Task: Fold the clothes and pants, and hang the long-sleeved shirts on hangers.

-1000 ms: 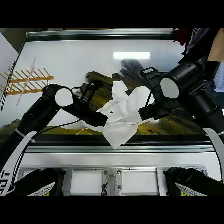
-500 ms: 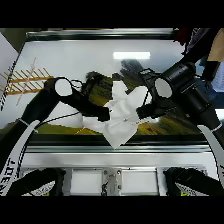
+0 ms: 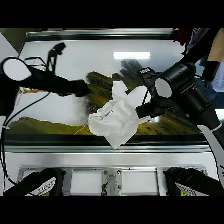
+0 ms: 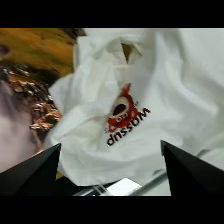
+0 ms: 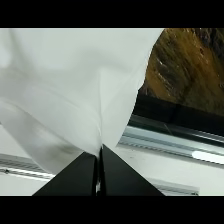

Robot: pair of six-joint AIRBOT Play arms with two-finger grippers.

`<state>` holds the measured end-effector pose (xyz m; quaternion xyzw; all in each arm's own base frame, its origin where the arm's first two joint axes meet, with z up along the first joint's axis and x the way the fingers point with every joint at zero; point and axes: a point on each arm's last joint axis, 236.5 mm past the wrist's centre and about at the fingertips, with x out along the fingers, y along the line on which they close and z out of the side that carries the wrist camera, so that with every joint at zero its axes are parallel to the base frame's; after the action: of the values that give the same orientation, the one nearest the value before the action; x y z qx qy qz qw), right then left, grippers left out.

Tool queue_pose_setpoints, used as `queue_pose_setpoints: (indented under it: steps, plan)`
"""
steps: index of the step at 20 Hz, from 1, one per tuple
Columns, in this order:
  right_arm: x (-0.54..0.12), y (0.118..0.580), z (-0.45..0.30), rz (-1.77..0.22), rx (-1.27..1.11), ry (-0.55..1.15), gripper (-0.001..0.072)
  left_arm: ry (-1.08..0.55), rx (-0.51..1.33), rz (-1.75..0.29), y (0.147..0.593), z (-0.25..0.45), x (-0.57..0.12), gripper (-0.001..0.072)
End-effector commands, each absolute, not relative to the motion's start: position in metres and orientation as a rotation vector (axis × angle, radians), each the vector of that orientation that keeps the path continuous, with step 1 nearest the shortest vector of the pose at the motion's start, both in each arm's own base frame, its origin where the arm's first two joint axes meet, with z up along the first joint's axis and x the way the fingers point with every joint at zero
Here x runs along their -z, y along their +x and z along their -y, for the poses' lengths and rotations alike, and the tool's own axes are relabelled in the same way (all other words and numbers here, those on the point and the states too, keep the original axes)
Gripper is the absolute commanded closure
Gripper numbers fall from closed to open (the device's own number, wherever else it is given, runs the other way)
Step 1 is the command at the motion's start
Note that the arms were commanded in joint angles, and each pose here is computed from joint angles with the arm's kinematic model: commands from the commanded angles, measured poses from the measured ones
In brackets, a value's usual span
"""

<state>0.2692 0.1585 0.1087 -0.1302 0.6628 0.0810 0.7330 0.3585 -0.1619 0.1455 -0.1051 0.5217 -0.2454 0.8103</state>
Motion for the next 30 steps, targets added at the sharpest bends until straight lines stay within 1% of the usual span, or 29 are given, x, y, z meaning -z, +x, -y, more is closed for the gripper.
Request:
queue_pose_setpoints:
  steps: [1,4,6,8,11,15,21,24,28,30]
  plan:
    - [-0.108,0.269,-0.159,-1.459,-0.178,-0.286,0.0690,-0.242,0.314,-1.036,0.393,0.085,-0.141,0.0015]
    - [-0.108,0.269,-0.159,-1.459,-0.178,-0.286,0.0690,-0.159,0.034,-1.009,0.408,-0.016,-0.116,0.0015]
    - [-0.108,0.269,-0.159,-1.459,-0.178,-0.286,0.0690,-0.104,-0.136,-0.951,0.414,-0.083,-0.112,0.0016]
    - [-0.108,0.269,-0.159,-1.459,-0.178,-0.286,0.0689,-0.078,-0.258,-0.895,0.421,-0.137,-0.109,0.0015]
    - [-0.108,0.269,-0.159,-1.459,-0.178,-0.286,0.0690,-0.036,-0.365,-0.961,0.427,-0.194,-0.075,0.0015]
    - [-0.108,0.269,-0.159,-1.459,-0.178,-0.287,0.0690,0.075,-0.417,-1.081,0.450,-0.239,-0.023,0.0016]
    - [-0.108,0.269,-0.159,-1.459,-0.178,-0.286,0.0690,0.173,-0.436,-1.221,0.475,-0.275,0.052,0.0016]
    - [-0.108,0.269,-0.159,-1.459,-0.178,-0.286,0.0689,0.172,-0.438,-1.259,0.486,-0.283,0.076,0.0016]
    - [-0.108,0.269,-0.159,-1.459,-0.178,-0.286,0.0690,0.170,-0.446,-1.241,0.506,-0.291,0.085,0.0016]
    - [-0.108,0.269,-0.159,-1.459,-0.178,-0.286,0.0689,0.170,-0.448,-1.231,0.508,-0.295,0.089,0.0016]
